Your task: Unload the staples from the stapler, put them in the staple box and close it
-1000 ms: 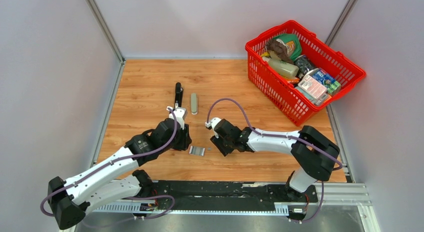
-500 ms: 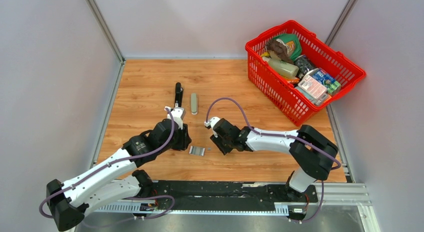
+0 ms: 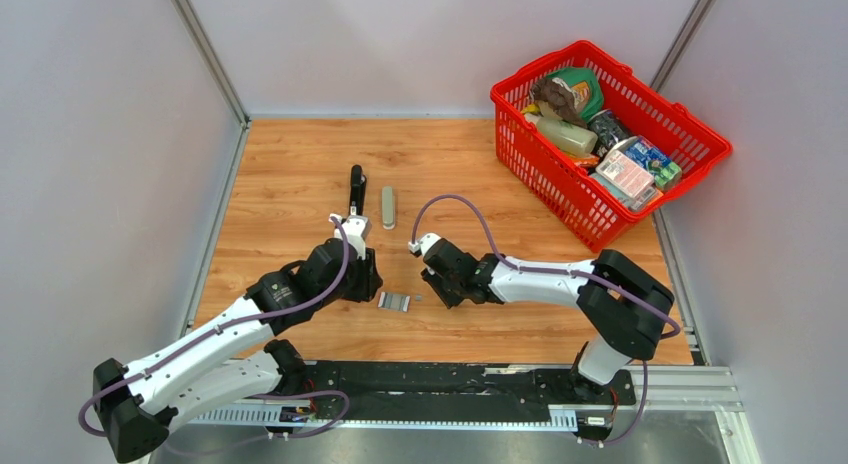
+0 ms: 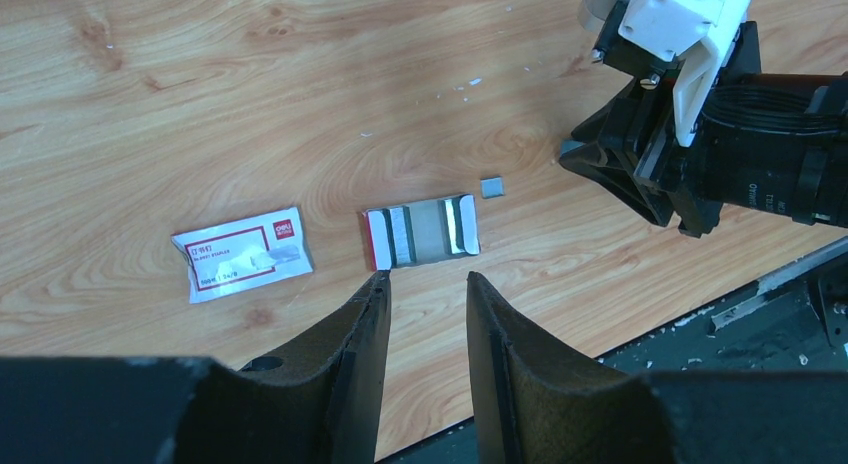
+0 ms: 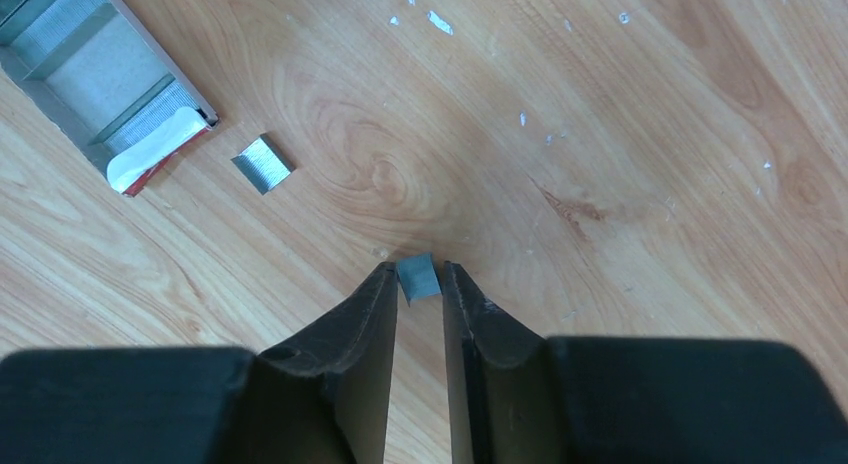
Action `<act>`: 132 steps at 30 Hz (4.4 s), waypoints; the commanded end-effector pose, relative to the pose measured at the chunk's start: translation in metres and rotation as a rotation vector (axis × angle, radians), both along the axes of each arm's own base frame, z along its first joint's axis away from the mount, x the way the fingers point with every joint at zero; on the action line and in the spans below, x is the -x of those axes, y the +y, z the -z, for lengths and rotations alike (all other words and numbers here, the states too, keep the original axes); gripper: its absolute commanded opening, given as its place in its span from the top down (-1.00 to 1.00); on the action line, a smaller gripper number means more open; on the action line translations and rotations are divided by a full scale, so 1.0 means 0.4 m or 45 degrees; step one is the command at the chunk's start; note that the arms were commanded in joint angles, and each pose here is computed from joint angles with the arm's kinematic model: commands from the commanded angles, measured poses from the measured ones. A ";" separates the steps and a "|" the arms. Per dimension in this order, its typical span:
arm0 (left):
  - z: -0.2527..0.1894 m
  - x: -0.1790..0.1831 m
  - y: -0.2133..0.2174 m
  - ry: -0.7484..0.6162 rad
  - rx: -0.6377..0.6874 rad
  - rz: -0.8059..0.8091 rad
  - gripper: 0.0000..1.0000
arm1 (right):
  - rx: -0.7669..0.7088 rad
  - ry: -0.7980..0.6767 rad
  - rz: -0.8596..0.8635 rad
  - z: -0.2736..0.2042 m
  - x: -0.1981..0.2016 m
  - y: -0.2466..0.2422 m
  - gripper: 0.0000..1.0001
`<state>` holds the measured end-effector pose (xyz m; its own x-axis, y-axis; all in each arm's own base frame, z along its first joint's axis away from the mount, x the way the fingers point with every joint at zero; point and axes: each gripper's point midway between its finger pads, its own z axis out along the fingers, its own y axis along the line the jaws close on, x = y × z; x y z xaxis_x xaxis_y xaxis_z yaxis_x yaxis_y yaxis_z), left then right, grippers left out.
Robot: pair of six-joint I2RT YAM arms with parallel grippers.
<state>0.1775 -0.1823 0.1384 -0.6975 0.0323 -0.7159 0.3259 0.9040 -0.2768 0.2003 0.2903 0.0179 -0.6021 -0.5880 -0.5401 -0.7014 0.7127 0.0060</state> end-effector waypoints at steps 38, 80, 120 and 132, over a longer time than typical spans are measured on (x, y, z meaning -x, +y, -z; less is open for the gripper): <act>-0.035 0.044 0.118 -0.070 -0.003 -0.136 0.16 | -0.494 0.098 0.362 -0.177 0.031 0.329 0.59; -0.036 0.053 0.107 -0.064 0.029 -0.101 0.14 | -0.356 0.063 0.462 -0.080 0.026 0.320 0.48; -0.019 0.052 0.102 -0.033 -0.008 -0.093 0.14 | -0.083 -0.142 -0.235 -0.068 0.045 0.151 0.04; -0.010 0.048 0.104 -0.026 -0.030 -0.101 0.13 | -0.086 -0.142 -0.443 -0.037 0.031 0.160 -0.02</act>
<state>0.1558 -0.1405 0.1418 -0.6908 0.0011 -0.7230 0.2643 0.9312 -0.2511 0.1772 0.3409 0.0240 -0.3778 -0.7152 -0.5880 -0.8672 0.4958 -0.0458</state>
